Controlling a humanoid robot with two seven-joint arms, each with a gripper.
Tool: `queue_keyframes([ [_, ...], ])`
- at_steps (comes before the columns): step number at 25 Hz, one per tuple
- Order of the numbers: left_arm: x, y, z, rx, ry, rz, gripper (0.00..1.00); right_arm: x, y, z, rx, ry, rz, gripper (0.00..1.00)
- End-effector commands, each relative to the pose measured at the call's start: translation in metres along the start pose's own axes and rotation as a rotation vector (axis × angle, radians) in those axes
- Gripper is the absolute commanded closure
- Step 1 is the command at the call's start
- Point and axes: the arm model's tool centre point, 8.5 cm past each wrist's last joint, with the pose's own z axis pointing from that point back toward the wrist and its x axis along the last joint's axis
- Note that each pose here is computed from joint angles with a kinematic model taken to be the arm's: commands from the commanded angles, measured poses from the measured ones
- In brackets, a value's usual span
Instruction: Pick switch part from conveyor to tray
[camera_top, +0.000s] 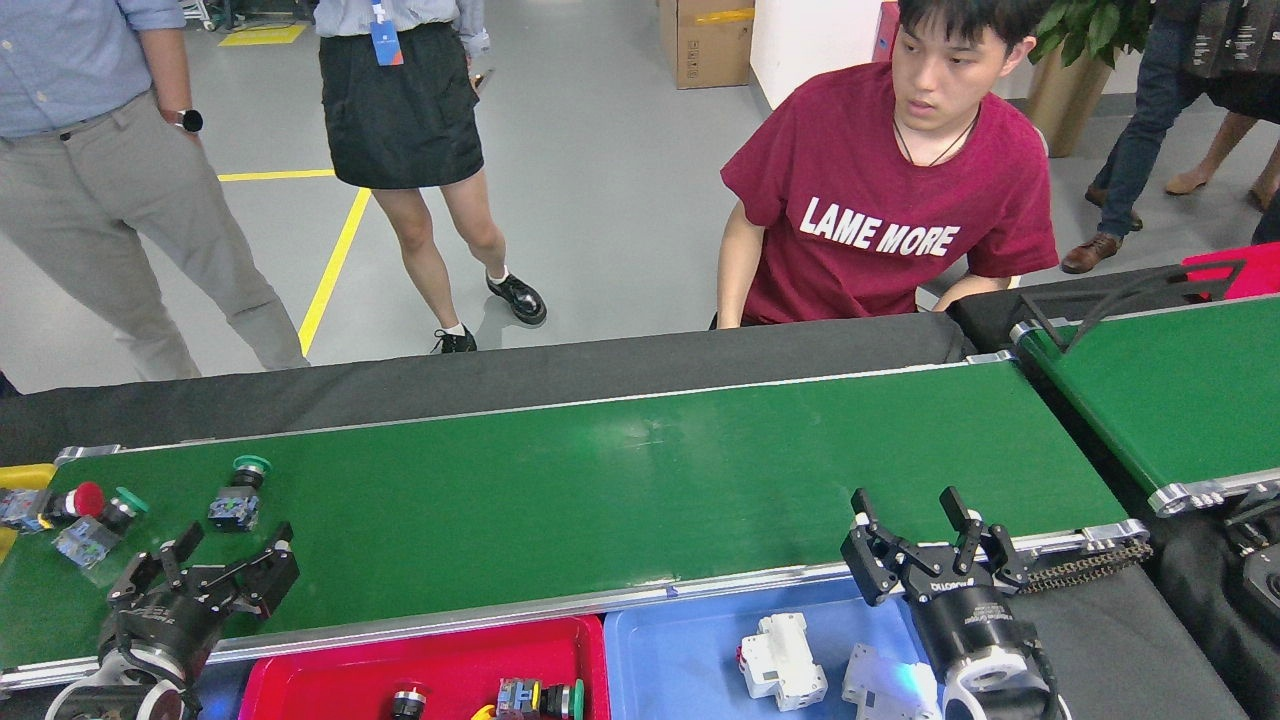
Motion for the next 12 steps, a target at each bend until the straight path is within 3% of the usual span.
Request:
queue_keyframes([
  [1,-0.024,0.009,-0.007,0.021,0.087,-0.009,0.0,0.003,-0.008,-0.001,-0.027,-0.022,0.01,0.02],
  [4,-0.036,0.009,-0.017,0.024,0.122,0.005,0.06,0.004,-0.01,-0.003,-0.033,-0.023,0.008,0.02],
  [6,-0.038,0.007,-0.021,0.031,0.122,0.005,0.28,0.003,-0.01,-0.002,-0.033,-0.023,0.01,0.02],
  [7,-0.034,0.007,-0.023,0.034,0.107,-0.001,0.61,0.004,-0.01,-0.003,-0.033,-0.023,0.008,0.02],
  [8,-0.031,0.006,-0.023,0.041,0.095,-0.006,0.79,0.003,-0.008,-0.002,-0.028,-0.022,0.009,0.02],
  [10,-0.027,0.005,-0.023,0.066,0.083,-0.008,0.92,0.003,-0.008,-0.002,-0.029,-0.022,0.008,0.02],
  [12,-0.023,0.005,-0.022,0.098,0.07,-0.015,0.95,0.003,-0.009,-0.003,-0.031,-0.021,0.008,0.02],
])
